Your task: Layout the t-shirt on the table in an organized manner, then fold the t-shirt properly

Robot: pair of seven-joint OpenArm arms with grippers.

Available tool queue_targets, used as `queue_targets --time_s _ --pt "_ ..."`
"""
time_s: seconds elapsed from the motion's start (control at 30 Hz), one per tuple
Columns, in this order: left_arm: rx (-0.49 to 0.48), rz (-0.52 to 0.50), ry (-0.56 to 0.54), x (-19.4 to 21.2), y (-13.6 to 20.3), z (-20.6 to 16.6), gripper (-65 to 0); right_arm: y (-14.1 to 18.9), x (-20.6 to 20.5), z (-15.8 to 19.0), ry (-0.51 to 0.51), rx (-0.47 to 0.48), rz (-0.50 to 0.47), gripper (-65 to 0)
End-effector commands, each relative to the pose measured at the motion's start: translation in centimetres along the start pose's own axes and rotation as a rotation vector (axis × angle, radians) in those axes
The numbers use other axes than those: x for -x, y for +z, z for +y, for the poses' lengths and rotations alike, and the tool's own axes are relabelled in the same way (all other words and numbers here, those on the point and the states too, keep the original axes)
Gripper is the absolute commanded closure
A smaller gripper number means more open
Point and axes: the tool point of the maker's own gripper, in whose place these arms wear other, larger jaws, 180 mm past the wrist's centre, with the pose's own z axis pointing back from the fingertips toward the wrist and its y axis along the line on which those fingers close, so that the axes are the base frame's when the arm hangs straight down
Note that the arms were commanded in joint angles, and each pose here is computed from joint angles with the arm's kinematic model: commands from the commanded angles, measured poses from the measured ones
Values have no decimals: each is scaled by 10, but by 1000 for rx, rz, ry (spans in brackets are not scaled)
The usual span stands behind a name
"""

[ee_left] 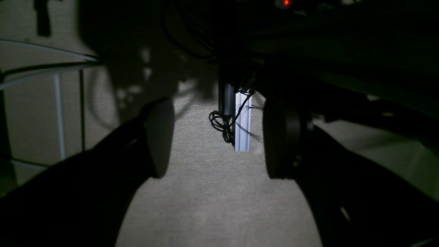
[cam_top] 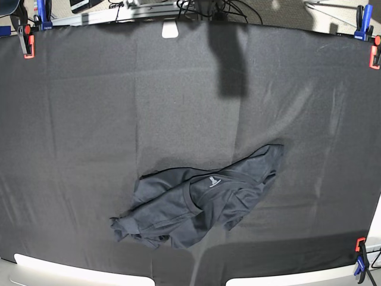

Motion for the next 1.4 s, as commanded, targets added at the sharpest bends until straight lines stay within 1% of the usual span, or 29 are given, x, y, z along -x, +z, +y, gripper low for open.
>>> queue_targets --time_s 0.0,0.07,0.23,0.33,0.4,0.53,0.63,0.73,0.83,0.9,0.97,1.1,1.2,1.27,1.37 --pt "0 -2 -7 3 9 3 -380 9 0 2 -10 -16 -19 -349" --pt "3 -15 -25 -1 19 7 -380 24 -6 4 -28 -38 -54 -349" --pt "19 -78 -74 -22 45 15 -380 61 -27 7 41 -74 -134 -349" --pt "29 -97 -110 -37 60 15 -380 84 -39 12 85 -102 -175 -349" --pt "-1 -119 -168 -49 69 19 -380 99 -48 18 111 -124 -206 -349" --pt "-91 -216 -249 -83 92 32 -380 124 -72 27 145 -153 -259 -349" --pt "-114 -254 -256 -106 106 42 -380 136 -93 26 155 -143 -283 -349" --pt "-181 -280 -243 -131 116 64 -380 150 -120 20 163 -119 -351 -349" --pt "-252 -355 -213 -161 131 89 -380 165 -147 12 170 -88 -429 -349" --pt "-277 -405 -167 -180 143 102 -380 176 -162 6 177 -65 -475 -349" --pt "-290 -457 -155 -198 155 111 -380 187 -177 1 185 -44 -521 -349" --pt "-322 -552 -188 -231 179 121 -380 207 -202 -4 206 -14 -592 -349" --pt "-318 -607 -215 -251 191 119 -380 216 -216 -2 220 -8 -627 -349" --pt "-302 -614 -242 -261 191 114 -380 220 -224 -1 227 -7 -648 -349" --pt "-272 -611 -321 -273 185 105 -380 222 -235 -3 236 2 -674 -349"
